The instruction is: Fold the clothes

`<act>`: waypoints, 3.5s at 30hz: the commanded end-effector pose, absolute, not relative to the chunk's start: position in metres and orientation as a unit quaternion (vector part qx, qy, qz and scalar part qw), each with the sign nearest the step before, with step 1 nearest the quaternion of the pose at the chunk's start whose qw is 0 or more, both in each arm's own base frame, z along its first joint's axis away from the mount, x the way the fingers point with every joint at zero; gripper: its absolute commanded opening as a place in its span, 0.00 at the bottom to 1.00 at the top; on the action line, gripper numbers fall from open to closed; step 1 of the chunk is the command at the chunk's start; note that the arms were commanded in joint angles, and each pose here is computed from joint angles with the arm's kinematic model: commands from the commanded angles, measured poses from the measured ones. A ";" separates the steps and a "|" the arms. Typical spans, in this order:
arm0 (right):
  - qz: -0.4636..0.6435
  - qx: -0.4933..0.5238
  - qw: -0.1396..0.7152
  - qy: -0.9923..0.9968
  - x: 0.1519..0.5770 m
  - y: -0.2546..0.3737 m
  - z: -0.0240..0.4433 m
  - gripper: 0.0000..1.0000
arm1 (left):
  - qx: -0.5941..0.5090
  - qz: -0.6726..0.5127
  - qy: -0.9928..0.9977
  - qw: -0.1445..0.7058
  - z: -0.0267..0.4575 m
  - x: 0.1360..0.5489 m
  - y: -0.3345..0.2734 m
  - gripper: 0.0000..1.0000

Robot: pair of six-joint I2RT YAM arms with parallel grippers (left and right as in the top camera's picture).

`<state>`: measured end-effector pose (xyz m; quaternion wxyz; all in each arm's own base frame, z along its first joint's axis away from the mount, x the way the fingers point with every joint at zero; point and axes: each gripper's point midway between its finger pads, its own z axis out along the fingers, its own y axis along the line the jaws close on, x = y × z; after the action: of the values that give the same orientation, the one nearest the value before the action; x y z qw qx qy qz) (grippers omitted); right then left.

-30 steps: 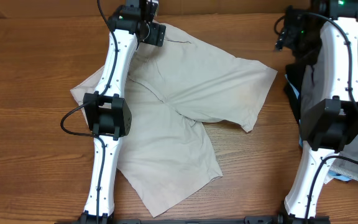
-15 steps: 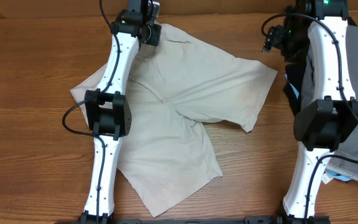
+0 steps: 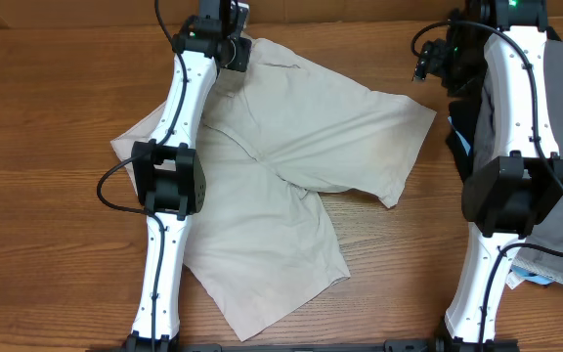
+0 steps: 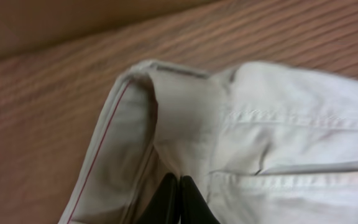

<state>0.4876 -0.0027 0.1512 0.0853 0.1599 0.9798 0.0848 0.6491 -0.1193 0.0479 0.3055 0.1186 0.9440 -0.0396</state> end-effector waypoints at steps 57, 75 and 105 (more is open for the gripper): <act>0.039 0.007 -0.047 0.998 0.320 0.197 0.166 0.62 | -0.105 0.012 0.940 0.323 0.364 0.428 0.061 1.00; 0.080 -0.009 -0.084 0.993 0.251 0.175 0.039 0.88 | -0.095 -0.022 0.953 0.287 0.345 0.424 0.047 1.00; 0.142 0.001 -0.057 0.988 0.271 0.154 0.015 0.04 | -0.066 -0.007 0.959 0.275 0.330 0.436 0.029 1.00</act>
<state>0.2656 0.1670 0.0096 -0.0612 -0.0074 0.9893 0.1320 0.4372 0.0277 0.3311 0.2773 -0.0784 0.9574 -0.0175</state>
